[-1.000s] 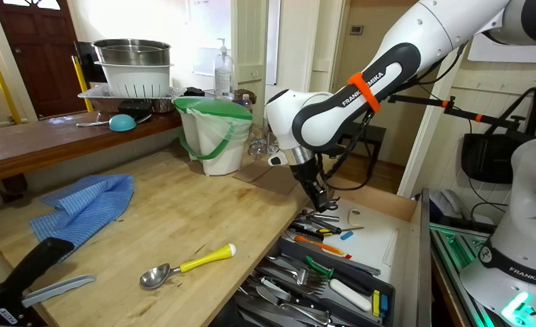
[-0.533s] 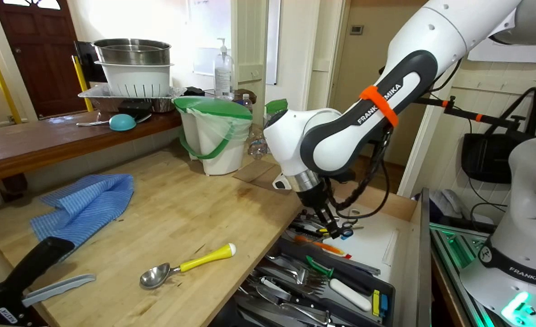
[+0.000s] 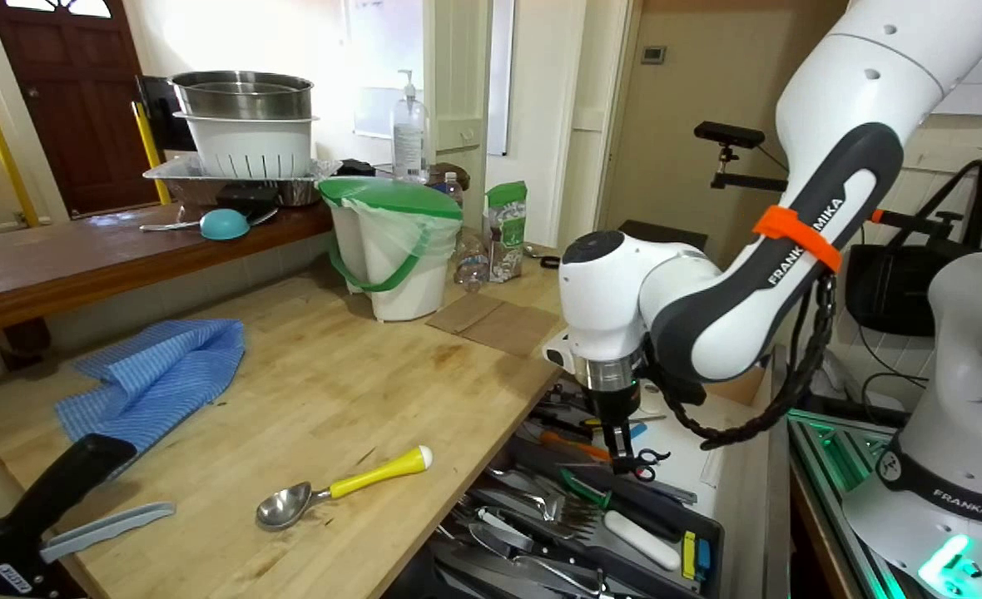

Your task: Pick up the scissors and place it in the right panel of the cutlery holder in the drawer

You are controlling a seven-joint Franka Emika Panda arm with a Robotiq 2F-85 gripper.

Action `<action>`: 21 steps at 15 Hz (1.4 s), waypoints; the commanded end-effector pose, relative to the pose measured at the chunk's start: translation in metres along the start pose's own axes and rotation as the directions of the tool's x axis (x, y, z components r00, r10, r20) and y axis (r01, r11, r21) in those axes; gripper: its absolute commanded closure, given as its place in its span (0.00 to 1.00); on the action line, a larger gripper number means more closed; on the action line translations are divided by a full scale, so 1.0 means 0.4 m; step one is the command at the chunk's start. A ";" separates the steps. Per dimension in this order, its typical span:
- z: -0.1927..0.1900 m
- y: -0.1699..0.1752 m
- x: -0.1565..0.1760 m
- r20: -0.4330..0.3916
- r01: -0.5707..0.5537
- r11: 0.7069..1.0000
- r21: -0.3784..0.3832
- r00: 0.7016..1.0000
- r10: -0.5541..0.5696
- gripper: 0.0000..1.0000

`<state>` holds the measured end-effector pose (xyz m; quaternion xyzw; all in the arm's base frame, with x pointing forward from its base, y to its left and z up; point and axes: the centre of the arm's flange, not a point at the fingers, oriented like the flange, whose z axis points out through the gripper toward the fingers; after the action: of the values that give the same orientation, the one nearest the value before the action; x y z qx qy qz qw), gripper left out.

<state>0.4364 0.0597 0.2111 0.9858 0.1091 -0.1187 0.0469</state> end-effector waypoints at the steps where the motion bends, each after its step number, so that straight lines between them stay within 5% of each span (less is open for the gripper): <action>1: 0.003 -0.037 -0.062 -0.115 -0.164 0.987 -0.005 0.980 0.162 0.94; 4: -0.007 -0.030 -0.050 -0.166 -0.300 0.953 0.053 0.938 0.305 0.94; 9: -0.002 0.027 -0.024 -0.155 -0.498 0.856 0.137 0.843 0.515 0.94; 12: 0.018 0.073 0.005 -0.121 -0.485 0.862 0.148 0.856 0.503 0.94; 15: 0.035 0.114 0.056 -0.115 -0.424 0.900 0.103 0.894 0.434 0.94; 16: 0.037 0.119 0.071 -0.109 -0.407 0.910 0.085 0.904 0.414 0.90; 17: 0.039 0.124 0.086 -0.104 -0.385 0.920 0.076 0.914 0.392 0.53; 21: 0.035 0.125 0.130 -0.089 -0.328 0.944 0.036 0.940 0.330 0.32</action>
<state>0.4748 0.0175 0.1931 0.9948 -0.0841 -0.0457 0.0349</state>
